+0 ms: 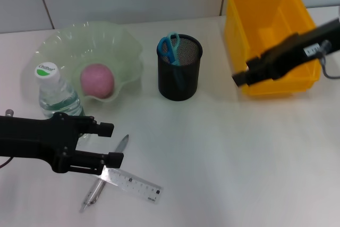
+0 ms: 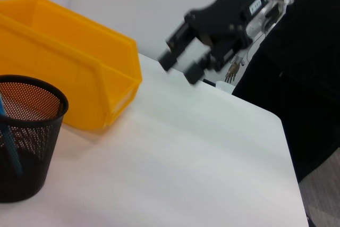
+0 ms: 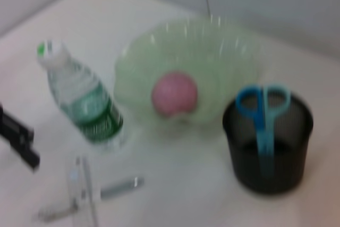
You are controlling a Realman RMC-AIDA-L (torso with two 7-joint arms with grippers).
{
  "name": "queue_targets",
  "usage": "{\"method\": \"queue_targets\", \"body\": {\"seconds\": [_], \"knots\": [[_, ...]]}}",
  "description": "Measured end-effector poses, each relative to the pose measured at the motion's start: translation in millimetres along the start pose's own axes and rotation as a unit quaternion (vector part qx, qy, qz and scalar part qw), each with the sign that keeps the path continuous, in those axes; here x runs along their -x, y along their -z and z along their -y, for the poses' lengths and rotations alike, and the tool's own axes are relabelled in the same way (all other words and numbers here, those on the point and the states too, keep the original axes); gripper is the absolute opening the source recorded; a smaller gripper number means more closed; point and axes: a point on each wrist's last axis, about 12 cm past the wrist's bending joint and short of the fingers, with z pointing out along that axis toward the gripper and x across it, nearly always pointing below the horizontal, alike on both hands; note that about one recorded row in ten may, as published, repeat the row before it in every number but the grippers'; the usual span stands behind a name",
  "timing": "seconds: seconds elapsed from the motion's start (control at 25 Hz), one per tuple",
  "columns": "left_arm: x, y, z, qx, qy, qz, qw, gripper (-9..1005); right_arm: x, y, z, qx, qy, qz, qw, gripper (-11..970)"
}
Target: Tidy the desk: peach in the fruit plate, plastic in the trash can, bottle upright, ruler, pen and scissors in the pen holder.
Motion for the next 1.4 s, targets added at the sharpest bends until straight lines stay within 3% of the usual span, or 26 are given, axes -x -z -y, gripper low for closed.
{"method": "queue_targets", "body": {"seconds": [0.32, 0.8, 0.88, 1.16, 1.4], "knots": [[-1, 0, -0.5, 0.002, 0.006, -0.004, 1.000, 774, -27, -16, 6.5, 0.036, -0.029, -0.107, 0.993, 539], [5, 1, -0.7, 0.001, 0.001, -0.010, 1.000, 773, -41, -22, 14.3, 0.038, -0.043, -0.139, 0.989, 538], [19, 7, 0.0, 0.013, -0.052, -0.061, 0.997, 773, -43, -22, 16.8, 0.036, -0.049, -0.143, 0.988, 538], [40, 5, 2.5, 0.013, -0.145, -0.133, 0.980, 773, -48, -20, 23.8, 0.036, -0.089, -0.142, 0.985, 537], [58, -11, 1.7, 0.017, -0.240, -0.238, 0.941, 772, -55, -19, 26.9, 0.041, -0.128, -0.144, 0.981, 537]]}}
